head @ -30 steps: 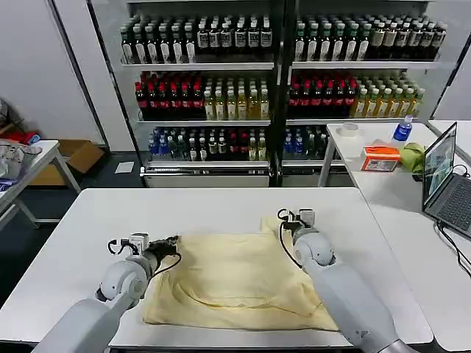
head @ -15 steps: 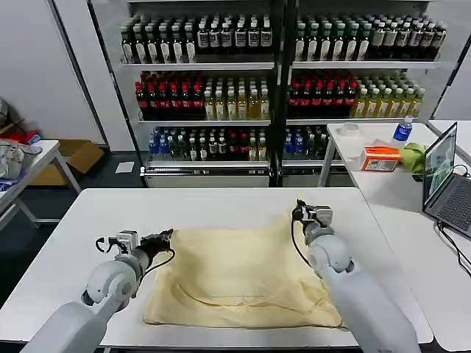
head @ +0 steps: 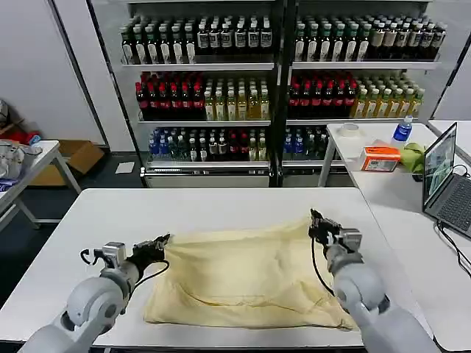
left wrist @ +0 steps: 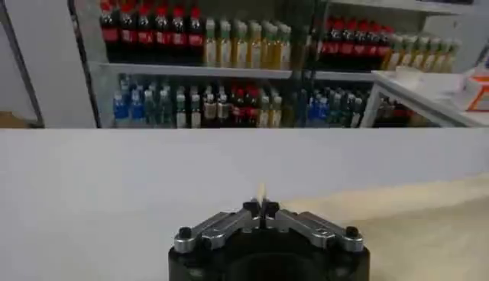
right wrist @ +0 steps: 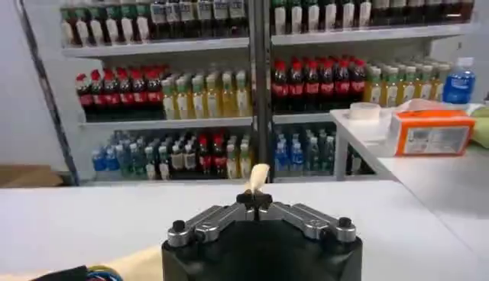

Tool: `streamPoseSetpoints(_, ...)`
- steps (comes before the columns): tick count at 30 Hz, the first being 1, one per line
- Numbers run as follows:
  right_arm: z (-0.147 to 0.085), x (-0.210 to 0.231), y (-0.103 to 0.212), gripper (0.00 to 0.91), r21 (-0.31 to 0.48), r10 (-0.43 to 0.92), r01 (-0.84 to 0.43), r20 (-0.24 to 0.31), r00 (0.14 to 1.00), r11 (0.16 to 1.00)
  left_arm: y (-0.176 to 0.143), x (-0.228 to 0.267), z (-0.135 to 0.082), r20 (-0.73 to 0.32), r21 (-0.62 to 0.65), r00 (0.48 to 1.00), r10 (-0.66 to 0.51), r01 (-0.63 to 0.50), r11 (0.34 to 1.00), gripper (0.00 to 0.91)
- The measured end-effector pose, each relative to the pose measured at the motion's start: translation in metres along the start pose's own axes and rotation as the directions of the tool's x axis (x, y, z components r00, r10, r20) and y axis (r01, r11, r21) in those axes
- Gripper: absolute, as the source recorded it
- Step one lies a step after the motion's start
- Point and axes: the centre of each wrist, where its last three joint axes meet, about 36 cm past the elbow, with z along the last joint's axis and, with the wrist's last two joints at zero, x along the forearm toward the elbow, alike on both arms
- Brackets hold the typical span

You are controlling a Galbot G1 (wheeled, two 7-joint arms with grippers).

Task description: Fold and organize the clothes.

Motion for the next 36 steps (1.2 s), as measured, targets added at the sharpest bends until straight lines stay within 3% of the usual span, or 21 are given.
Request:
streamPoseSetpoints(11,0.016,0.074,-0.001,0.0,-0.025,-0.005,0.004,-0.057,0.998,1.0,-0.012,0.039,0.02,-0.025,-0.015,1.0,0.017,-0.017,1.0,0.01)
streamPoseSetpoints(22,0.037,0.108,0.003,0.0,-0.047,0.015,-0.023,-0.158,0.987,0.999,-0.021,0.055,0.046,-0.092,-0.026,0.995,0.031,-0.033,0.999,0.01)
streamPoseSetpoints(23,0.039,0.109,0.003,0.0,-0.049,0.018,-0.026,-0.166,0.986,0.998,-0.022,0.055,0.048,-0.096,-0.026,0.995,0.034,-0.036,0.999,0.03)
streamPoseSetpoints(24,0.04,0.11,0.004,0.0,-0.048,0.022,-0.031,-0.173,0.985,0.998,-0.023,0.056,0.05,-0.101,-0.028,0.994,0.035,-0.038,0.999,0.232)
streamPoseSetpoints(25,0.042,0.111,0.005,0.595,-0.048,0.024,-0.034,-0.18,0.983,0.998,-0.024,0.055,0.052,-0.107,-0.029,0.994,0.037,-0.041,0.999,0.907)
streamPoseSetpoints(26,0.043,0.111,0.005,0.907,-0.049,0.024,-0.034,-0.188,0.982,0.998,-0.024,0.055,0.054,-0.113,-0.032,0.993,0.035,-0.039,0.999,0.907)
streamPoseSetpoints(36,0.052,0.12,0.012,0.907,-0.026,0.021,-0.027,-0.216,0.976,0.999,-0.023,0.053,0.063,-0.11,-0.026,0.994,-0.004,0.001,1.0,0.907)
